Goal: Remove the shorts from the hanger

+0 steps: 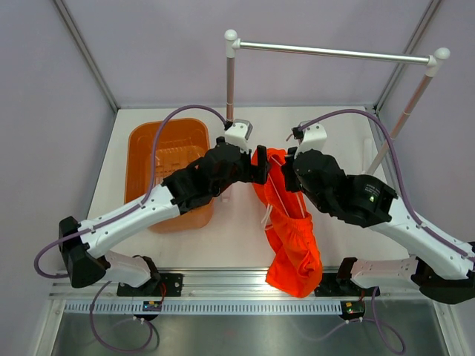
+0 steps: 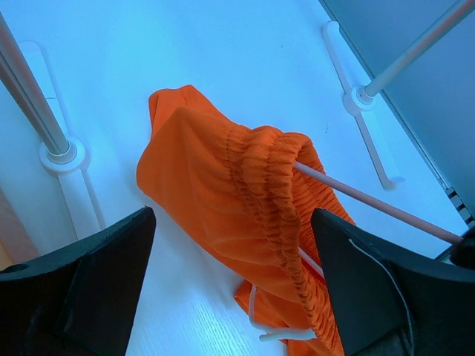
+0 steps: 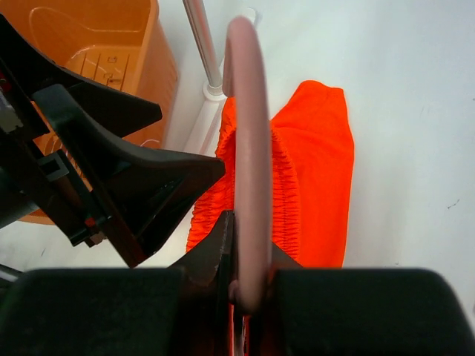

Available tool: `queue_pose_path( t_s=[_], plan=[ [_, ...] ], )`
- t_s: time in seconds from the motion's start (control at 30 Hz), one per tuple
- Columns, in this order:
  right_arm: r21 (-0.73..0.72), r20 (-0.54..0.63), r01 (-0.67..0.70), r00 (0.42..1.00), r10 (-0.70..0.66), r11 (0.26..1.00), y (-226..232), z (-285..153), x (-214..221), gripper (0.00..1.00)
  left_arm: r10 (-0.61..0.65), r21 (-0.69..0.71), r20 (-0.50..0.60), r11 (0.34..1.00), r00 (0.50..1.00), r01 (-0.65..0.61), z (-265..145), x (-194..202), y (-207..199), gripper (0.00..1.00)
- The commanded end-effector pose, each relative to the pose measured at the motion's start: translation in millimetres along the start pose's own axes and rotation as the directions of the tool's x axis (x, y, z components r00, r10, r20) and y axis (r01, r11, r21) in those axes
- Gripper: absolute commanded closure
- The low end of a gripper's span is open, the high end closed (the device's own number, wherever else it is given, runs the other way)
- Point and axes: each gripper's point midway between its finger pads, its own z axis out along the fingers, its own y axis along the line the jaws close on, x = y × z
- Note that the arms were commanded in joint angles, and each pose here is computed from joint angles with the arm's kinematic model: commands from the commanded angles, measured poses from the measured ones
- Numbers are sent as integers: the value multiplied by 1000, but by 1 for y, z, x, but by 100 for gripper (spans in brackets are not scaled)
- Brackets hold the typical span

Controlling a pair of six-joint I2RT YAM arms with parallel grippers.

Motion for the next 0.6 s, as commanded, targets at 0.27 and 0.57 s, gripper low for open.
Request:
queue_pose_path(
  t_s=[0.27, 0.57],
  plan=[
    [37, 77, -49, 996, 47, 998, 1, -6, -23, 100, -40, -13, 83, 999, 996, 42, 16, -23, -11, 16],
    [38, 80, -46, 996, 43, 998, 3, -7, -24, 100, -22, -22, 71, 999, 997, 24, 22, -16, -12, 29]
  ],
)
